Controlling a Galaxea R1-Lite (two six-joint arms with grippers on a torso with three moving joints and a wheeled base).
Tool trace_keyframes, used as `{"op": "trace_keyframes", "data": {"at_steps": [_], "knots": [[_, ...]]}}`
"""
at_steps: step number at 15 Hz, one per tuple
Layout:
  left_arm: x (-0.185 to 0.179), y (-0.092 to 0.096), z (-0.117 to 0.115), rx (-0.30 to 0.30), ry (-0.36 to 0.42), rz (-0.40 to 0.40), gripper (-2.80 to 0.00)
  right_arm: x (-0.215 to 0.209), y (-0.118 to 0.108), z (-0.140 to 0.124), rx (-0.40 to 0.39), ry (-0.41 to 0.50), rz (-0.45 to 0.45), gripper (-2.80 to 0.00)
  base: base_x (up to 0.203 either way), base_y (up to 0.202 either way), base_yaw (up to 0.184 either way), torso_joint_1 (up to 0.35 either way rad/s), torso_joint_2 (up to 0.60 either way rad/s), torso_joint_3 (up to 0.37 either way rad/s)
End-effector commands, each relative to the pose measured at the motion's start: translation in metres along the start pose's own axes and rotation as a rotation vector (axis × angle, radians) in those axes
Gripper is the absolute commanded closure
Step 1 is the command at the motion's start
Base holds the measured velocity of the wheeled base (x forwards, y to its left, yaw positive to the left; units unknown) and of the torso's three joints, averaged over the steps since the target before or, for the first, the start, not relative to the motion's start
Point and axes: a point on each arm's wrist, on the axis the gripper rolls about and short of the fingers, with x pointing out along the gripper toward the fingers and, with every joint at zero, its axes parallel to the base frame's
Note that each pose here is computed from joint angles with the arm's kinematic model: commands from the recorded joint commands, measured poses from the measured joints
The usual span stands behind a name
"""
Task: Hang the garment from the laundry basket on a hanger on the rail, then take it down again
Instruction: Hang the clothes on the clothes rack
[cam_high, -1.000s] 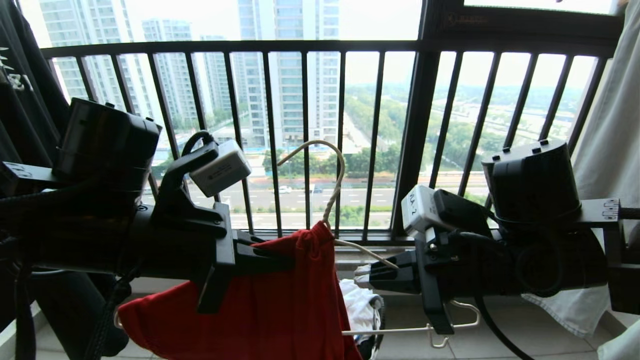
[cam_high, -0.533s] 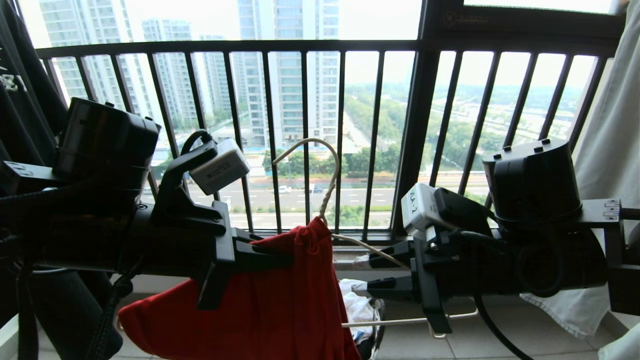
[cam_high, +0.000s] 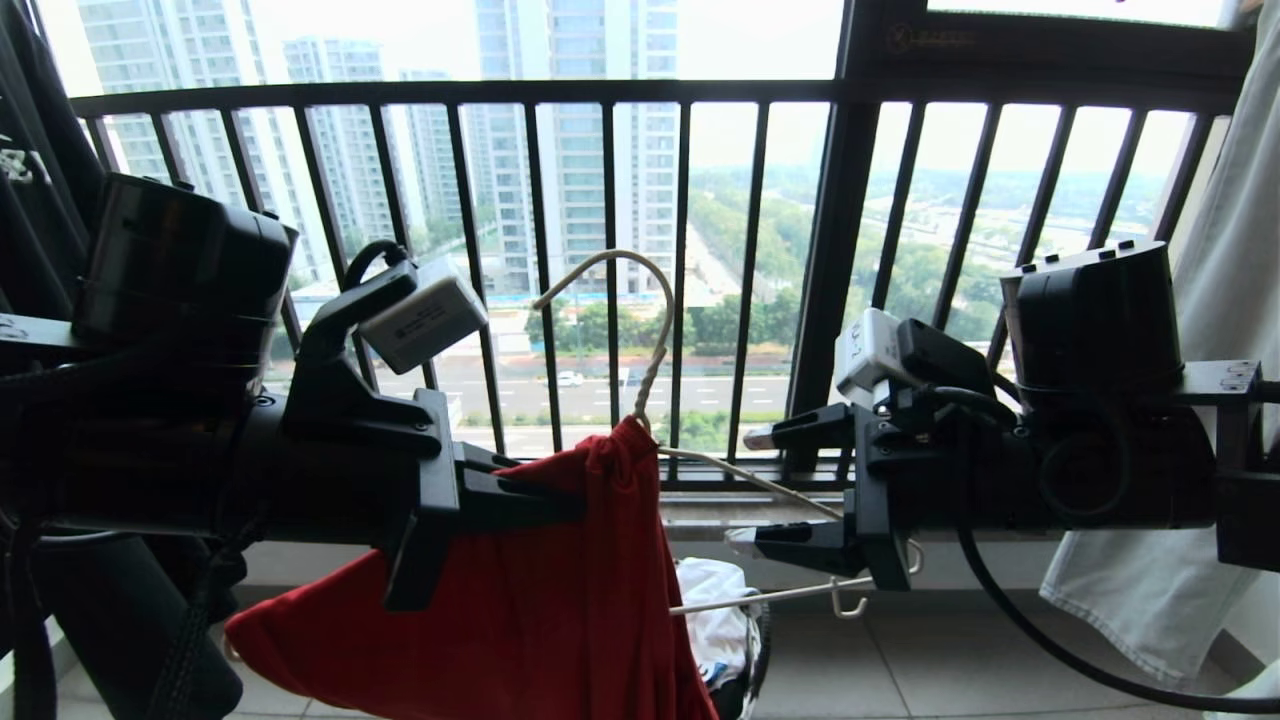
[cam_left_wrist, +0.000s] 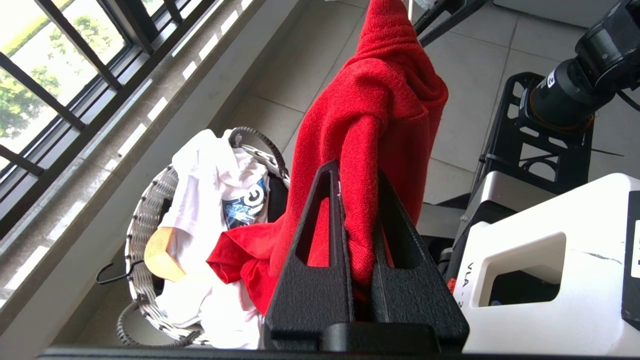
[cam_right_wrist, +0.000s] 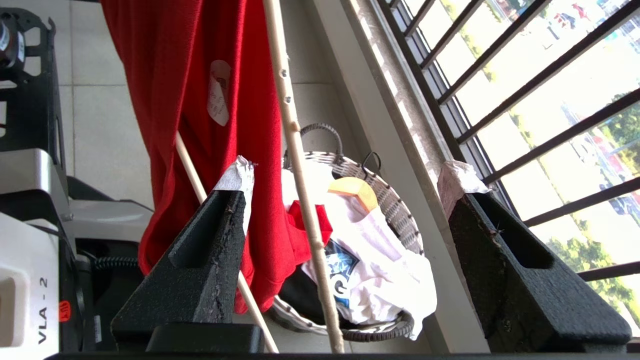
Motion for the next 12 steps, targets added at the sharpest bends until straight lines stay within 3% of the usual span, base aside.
{"op": "trace_keyframes", "data": {"at_steps": [1,5,6,8,10,12], "knots": [[-0.007,-0.004,0.004,0.008,-0.021,0.004,0.0,-0.005,-0.01,0.002,0.035,-0.006,-0.046,-2.8,0.0,0.0,0.0,0.0,0.0,0.0],[-0.013,-0.003,0.013,-0.011,-0.041,0.081,0.0,-0.03,-0.024,0.009,0.124,-0.01,-0.169,-2.8,0.0,0.0,0.0,0.0,0.0,0.0],[-0.016,0.002,0.017,-0.023,-0.05,0.119,0.0,-0.042,-0.024,0.012,0.19,-0.017,-0.196,0.0,0.0,0.0,0.0,0.0,0.0,0.0],[-0.023,0.009,0.022,-0.062,-0.074,0.164,0.0,-0.065,-0.025,0.013,0.281,-0.012,-0.258,0.0,0.0,0.0,0.0,0.0,0.0,0.0],[-0.026,0.014,0.024,-0.069,-0.082,0.185,0.0,-0.086,-0.025,0.015,0.43,-0.037,-0.327,0.0,0.0,0.0,0.0,0.0,0.0,0.0],[-0.028,0.015,0.027,-0.072,-0.093,0.196,0.0,-0.092,-0.022,0.016,0.557,-0.04,-0.333,0.0,0.0,0.0,0.0,0.0,0.0,0.0]]}}
